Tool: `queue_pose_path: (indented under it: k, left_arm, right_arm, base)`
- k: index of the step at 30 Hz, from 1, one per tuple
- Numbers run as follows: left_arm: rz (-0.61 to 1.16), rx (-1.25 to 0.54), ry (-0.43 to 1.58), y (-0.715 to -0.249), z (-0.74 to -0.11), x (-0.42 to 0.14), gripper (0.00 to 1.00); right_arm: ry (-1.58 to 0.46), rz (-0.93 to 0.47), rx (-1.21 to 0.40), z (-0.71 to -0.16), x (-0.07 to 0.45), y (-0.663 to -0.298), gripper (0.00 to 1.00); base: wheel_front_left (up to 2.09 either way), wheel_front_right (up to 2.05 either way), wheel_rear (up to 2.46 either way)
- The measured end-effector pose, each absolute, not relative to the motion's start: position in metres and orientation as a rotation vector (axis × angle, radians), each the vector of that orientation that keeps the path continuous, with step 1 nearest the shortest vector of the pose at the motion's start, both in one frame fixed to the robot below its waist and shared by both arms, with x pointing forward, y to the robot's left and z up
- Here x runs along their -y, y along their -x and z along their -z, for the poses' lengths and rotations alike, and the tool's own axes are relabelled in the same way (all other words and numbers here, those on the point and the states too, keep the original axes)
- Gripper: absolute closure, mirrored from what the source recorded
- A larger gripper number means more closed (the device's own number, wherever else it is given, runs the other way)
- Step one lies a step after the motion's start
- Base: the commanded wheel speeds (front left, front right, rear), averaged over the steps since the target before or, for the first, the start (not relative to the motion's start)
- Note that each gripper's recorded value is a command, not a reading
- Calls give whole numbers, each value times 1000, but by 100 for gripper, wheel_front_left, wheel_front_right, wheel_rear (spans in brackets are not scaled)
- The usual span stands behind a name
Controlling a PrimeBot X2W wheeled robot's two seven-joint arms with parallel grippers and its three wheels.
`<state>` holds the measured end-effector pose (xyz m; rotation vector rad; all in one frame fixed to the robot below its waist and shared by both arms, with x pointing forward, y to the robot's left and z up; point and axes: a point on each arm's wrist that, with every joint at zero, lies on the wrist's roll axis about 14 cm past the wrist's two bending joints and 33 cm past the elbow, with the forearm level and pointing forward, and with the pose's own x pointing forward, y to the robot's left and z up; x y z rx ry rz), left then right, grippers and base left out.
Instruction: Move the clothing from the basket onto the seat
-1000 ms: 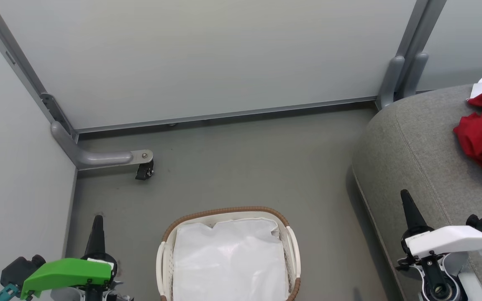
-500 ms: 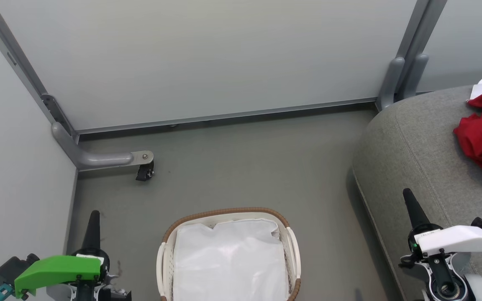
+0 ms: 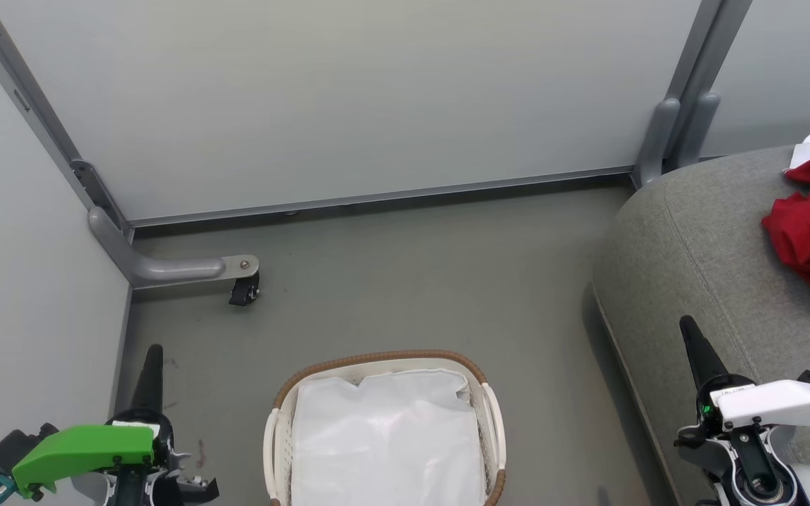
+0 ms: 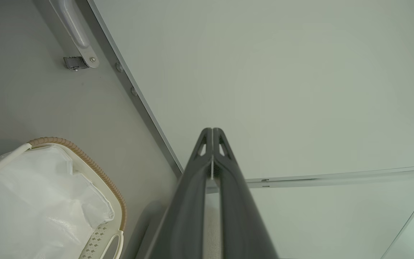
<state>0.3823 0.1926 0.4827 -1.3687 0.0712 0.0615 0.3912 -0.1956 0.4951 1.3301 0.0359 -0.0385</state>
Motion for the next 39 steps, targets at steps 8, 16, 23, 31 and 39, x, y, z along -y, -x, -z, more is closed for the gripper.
queue_pose_path:
  k: [8,16,23,31,39]
  left_arm:
    - [-53,-59,1425,-383,-487,-195,100]
    - [-38,-44,1476,-385,-492,-196,100]
    - [-32,-33,1521,-385,-496,-197,100]
    - [-14,-18,1565,-387,-502,-199,100]
    - [-10,-10,1576,-387,-503,-199,100]
  right_arm:
    - [-1397,31,-29,-498,196,-391,100]
    - [-1458,22,-20,-501,197,-391,100]
    - [-1509,13,-11,-504,198,-390,100]
    - [-1564,2,-2,-507,199,-390,100]
    - [-1576,-2,-2,-508,199,-390,100]
  base:
    - [0,0,0]
    - [0,0,0]
    - [0,0,0]
    - [0,0,0]
    - [0,0,0]
